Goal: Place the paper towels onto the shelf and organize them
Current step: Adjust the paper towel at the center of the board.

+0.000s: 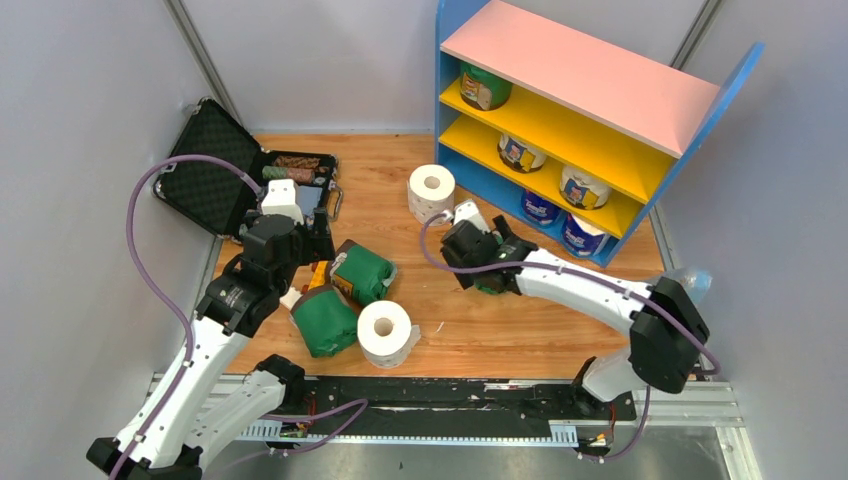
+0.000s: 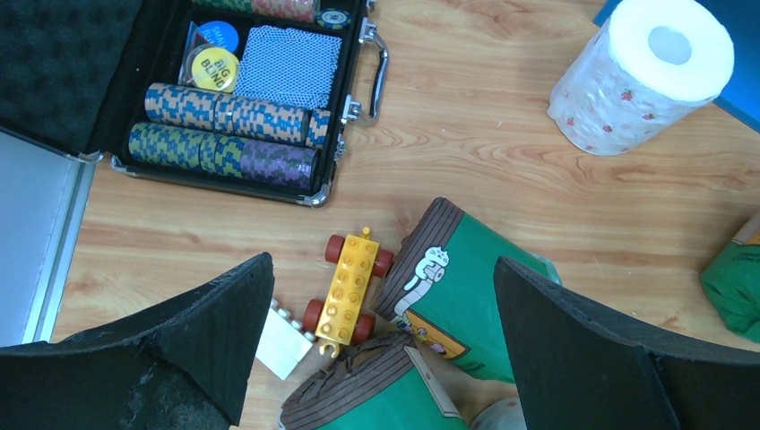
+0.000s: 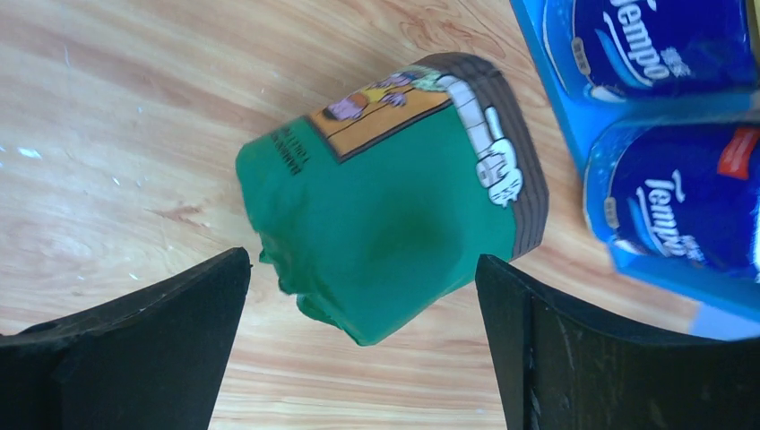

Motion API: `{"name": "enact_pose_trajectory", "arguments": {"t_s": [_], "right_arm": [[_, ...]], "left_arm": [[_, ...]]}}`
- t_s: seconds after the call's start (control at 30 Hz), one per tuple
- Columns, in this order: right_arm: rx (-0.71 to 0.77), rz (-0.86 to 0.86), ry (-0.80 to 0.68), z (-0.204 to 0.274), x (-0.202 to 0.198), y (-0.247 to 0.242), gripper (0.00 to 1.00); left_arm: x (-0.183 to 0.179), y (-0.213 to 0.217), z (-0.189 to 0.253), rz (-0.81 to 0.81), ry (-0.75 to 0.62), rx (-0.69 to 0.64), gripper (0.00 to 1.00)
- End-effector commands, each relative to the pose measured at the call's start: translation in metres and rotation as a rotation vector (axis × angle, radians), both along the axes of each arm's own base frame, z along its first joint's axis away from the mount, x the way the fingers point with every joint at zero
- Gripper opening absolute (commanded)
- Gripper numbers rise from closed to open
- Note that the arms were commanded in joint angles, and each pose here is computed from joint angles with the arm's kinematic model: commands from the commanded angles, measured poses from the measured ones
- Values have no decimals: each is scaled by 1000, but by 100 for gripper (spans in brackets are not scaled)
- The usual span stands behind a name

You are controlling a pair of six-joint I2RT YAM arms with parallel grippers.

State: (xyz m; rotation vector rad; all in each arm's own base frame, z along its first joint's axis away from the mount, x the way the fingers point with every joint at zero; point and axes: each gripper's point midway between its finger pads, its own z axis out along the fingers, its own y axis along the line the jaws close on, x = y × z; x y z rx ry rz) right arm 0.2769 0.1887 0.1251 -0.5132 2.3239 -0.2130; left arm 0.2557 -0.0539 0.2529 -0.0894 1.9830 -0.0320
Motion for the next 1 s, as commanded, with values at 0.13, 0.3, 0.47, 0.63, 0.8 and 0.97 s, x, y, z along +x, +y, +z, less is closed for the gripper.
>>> {"name": "enact_pose_trajectory", "arguments": {"t_s": [0.13,0.3,0.47,0.63,0.8,0.97], "right_arm": [[-436,59,-168,9,14,-3,100],[-520,53,-149,-10,19,-4,100],[-613,26,-160,-20,21,-13,99],[-608,20,-146,-28,20,-13,86],[-553,30,-140,-22,21,-6,67],[-382,68,-125,-2,20,13,44]], "left_arm": [[4,1,5,4,-27,2,100],[3,2,6,7,-29,2,100],[3,3,6,9,-32,2,100],[3,2,6,7,-31,1,100],[3,2,6,8,-31,1,100],[3,2,6,8,-30,2,100]]}}
